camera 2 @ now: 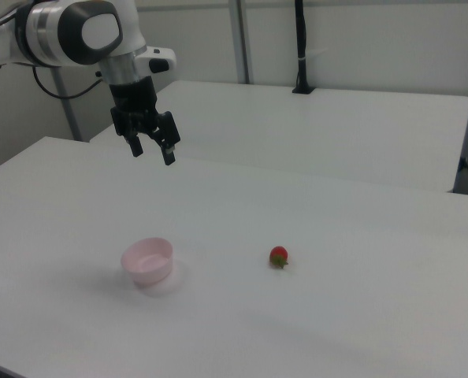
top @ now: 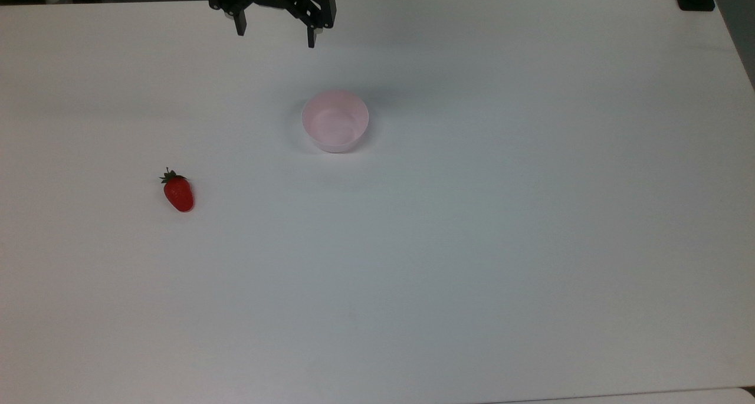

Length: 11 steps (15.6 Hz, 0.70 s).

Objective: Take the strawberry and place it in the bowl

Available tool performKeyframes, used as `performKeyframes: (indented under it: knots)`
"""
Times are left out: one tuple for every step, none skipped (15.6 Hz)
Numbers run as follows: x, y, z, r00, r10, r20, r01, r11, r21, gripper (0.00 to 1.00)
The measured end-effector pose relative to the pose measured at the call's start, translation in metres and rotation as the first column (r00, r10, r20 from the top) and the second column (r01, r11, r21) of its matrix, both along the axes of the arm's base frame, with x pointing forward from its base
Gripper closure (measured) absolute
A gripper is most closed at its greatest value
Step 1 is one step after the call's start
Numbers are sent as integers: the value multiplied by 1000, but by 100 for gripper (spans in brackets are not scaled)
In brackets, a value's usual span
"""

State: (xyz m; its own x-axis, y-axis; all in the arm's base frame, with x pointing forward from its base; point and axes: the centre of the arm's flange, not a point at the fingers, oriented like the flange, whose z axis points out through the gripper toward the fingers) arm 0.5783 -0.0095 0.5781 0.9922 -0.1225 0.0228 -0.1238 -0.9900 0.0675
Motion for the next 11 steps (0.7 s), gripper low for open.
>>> performKeyframes:
  knots:
    - [0, 0, 0, 1000, -1, 0, 1, 1000, 0, 0]
    - [0, -1, -1, 1000, 0, -2, 0, 1000, 0, 0]
    - [0, -2, -2, 1000, 0, -4, 0, 1000, 0, 0]
    - [0, -4, -3, 1000, -1, -7, 1, 1000, 0, 0]
    - [-1, -5, -4, 1000, -3, -8, 3, 1000, 0, 0]
    - [-1, -5, -4, 1000, -3, -9, 3, 1000, 0, 0]
    - [-1, -6, -4, 1000, -3, -9, 3, 1000, 0, 0]
    - [-1, -6, -4, 1000, -3, -9, 3, 1000, 0, 0]
    - [-1, -6, -4, 1000, -3, -9, 3, 1000, 0, 0]
    - [-1, -6, -5, 1000, -3, -10, 3, 1000, 0, 0]
    - [0, -6, -6, 1000, -1, -13, 1, 1000, 0, 0]
